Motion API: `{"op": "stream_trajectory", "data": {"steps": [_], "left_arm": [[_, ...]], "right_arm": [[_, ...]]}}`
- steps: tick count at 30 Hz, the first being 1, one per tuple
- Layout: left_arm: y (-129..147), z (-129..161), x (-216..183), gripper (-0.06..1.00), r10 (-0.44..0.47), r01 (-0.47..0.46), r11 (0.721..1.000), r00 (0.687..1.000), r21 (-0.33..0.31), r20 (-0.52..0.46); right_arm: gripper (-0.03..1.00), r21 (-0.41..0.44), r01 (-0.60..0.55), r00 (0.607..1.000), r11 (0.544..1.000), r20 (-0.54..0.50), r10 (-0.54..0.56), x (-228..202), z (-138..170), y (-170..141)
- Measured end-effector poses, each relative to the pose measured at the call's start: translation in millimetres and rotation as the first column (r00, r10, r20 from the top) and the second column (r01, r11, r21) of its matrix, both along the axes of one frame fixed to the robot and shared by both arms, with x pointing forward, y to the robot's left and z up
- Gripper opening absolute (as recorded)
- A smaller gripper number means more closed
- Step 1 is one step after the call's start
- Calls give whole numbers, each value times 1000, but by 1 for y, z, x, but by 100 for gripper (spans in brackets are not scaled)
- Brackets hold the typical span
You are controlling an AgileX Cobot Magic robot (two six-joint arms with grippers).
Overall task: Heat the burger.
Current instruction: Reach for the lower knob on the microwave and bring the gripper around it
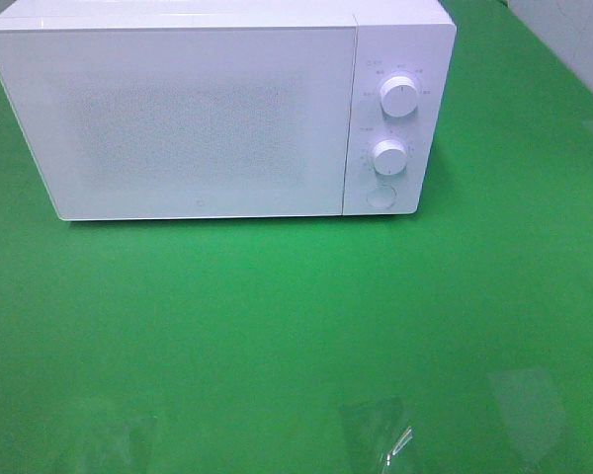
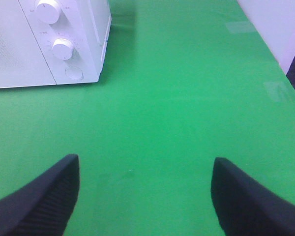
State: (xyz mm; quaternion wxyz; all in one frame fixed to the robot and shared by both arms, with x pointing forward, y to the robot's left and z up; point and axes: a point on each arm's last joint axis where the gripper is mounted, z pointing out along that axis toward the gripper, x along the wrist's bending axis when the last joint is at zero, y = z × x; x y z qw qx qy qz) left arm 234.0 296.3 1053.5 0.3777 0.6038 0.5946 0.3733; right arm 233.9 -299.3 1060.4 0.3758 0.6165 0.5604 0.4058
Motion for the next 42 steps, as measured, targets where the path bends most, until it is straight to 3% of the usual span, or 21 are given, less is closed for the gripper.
{"op": "stream_trajectory", "data": {"steps": [7,12,26,42], "left_arm": [[0,0,0,99,0,0,1000,1000,0,0],[0,0,0,99,0,0,1000,1000,0,0],[0,0,0,99,0,0,1000,1000,0,0],[0,0,0,99,0,0,1000,1000,0,1]], "right_arm": [[74,0,0,1000,1000,4,0,0,1,0],[77,-12,-4,998,1000,65,5,0,13,0],[77,4,-1,988,1000,151,0,47,36,0],[77,-14,0,989,1000,149,3,104,40,0]]}}
